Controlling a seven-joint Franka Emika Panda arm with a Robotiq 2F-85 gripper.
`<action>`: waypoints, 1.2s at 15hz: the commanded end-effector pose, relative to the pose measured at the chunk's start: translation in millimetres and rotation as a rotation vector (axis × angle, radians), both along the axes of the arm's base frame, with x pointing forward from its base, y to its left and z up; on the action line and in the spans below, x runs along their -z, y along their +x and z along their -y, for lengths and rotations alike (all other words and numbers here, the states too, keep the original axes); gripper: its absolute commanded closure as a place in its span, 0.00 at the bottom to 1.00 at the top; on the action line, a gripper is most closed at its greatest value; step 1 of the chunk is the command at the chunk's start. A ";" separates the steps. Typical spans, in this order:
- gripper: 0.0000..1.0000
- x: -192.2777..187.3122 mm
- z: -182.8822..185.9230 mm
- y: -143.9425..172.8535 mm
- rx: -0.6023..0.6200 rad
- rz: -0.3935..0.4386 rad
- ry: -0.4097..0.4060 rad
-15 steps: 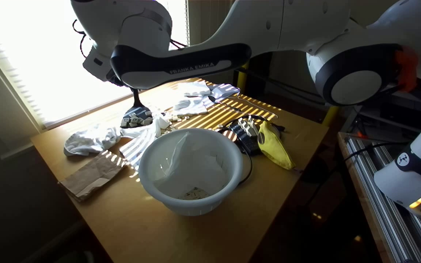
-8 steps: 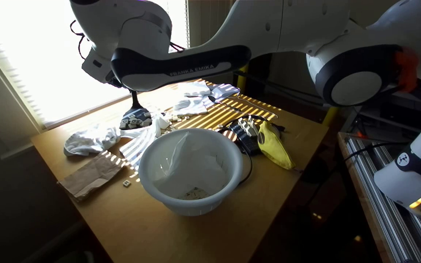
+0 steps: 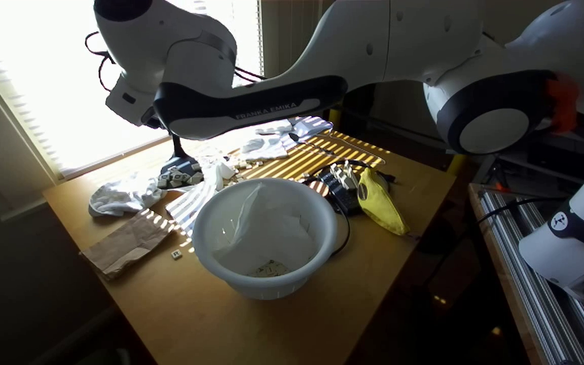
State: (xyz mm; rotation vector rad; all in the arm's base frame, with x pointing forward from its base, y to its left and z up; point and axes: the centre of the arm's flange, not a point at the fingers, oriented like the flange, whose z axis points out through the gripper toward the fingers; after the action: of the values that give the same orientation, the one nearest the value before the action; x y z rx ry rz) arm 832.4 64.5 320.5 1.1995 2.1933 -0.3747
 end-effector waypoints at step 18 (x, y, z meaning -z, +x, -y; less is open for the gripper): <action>0.94 -4.4 -22.4 -22.9 -0.408 -0.066 0.121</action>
State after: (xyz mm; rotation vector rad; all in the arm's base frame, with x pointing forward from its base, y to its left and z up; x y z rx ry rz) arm 838.4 89.7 312.2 0.8693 2.4434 -0.1324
